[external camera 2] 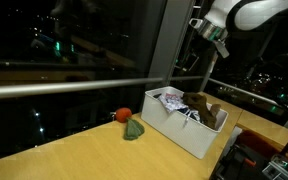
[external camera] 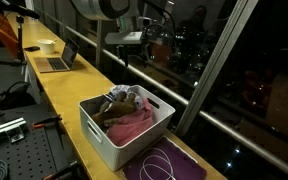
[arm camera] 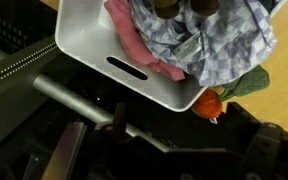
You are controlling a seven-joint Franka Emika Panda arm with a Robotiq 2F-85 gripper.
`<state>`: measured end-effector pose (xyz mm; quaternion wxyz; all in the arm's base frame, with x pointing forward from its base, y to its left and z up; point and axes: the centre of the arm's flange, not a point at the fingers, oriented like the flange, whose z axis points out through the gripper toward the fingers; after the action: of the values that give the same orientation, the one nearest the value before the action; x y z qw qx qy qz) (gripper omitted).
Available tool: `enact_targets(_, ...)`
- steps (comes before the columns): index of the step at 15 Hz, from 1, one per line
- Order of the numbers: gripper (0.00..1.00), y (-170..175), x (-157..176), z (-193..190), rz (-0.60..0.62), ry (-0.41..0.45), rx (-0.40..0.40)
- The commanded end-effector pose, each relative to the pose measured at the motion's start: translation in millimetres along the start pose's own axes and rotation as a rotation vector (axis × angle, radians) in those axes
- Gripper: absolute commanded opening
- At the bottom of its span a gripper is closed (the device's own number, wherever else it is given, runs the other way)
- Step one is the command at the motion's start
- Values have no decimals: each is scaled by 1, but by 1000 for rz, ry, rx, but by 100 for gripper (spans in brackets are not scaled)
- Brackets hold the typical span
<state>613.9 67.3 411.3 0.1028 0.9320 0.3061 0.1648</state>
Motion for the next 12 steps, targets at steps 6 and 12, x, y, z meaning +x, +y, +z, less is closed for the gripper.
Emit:
enact_targets(6, 100, -64, 72, 10, -135, 9, 12)
enact_targets(12, 100, -97, 139, 38, -228, -37, 9)
